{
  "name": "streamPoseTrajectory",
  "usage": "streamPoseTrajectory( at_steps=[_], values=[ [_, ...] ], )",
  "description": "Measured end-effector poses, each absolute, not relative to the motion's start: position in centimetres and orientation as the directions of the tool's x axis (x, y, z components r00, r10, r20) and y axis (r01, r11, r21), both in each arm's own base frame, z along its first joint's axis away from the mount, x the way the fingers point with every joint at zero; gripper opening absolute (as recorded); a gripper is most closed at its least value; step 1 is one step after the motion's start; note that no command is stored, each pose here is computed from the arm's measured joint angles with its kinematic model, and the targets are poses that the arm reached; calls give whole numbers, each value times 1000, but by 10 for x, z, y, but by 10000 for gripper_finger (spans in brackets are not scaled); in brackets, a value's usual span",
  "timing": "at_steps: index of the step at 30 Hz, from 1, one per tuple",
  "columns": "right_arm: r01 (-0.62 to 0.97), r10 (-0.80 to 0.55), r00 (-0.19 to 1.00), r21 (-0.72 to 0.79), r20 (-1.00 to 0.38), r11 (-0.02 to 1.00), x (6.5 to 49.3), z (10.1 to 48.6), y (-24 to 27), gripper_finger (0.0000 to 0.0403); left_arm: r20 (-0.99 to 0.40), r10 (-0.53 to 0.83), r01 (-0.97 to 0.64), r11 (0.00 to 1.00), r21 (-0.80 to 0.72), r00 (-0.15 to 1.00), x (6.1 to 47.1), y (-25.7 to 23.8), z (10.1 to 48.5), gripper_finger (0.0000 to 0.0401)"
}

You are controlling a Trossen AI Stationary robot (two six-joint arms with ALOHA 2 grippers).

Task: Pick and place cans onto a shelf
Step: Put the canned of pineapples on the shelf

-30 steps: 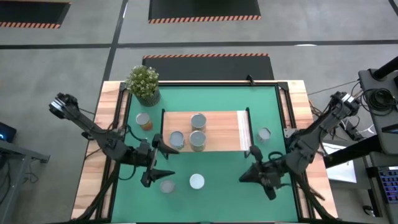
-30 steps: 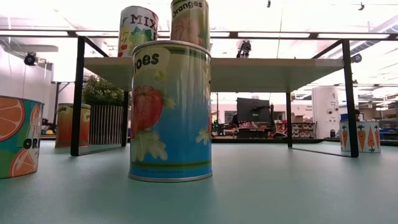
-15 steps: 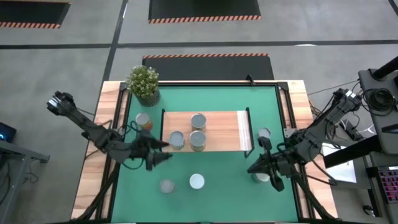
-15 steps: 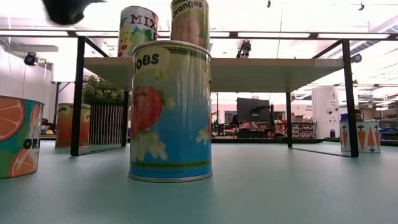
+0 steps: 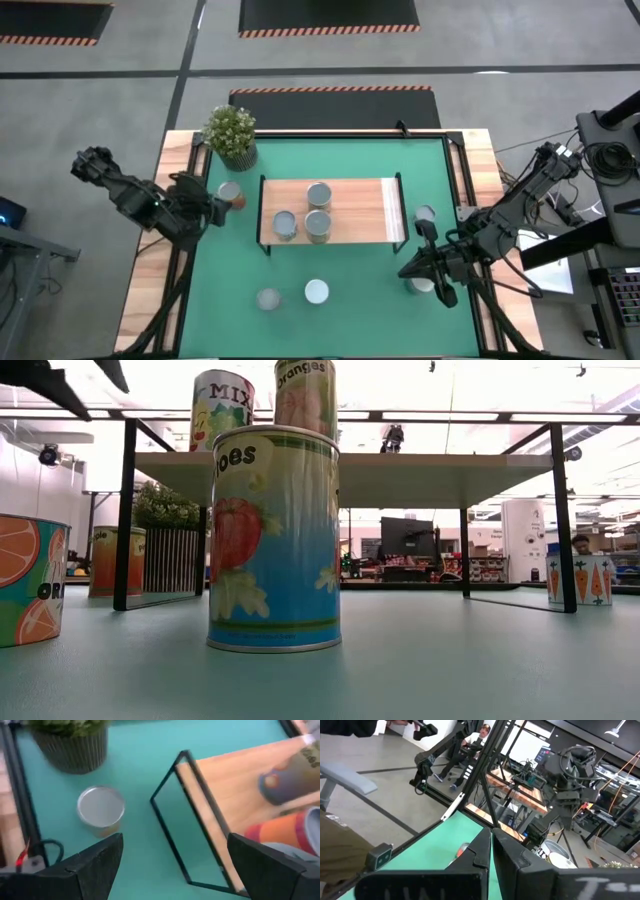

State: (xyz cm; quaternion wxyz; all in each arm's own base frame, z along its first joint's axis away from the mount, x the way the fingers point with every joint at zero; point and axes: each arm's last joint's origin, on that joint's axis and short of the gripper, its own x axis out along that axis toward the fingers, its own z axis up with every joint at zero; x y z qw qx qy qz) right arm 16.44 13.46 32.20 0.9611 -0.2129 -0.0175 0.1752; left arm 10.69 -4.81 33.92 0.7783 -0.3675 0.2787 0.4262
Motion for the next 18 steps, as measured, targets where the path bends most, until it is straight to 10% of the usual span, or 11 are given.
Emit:
streamPoseTrajectory(
  at_steps=[18],
  values=[
    [-329, 344, 938, -417, -41, 847, 164, 322, 135, 9, -821, 516, -970, 121, -213, 245, 111, -33, 286, 340]
  ],
)
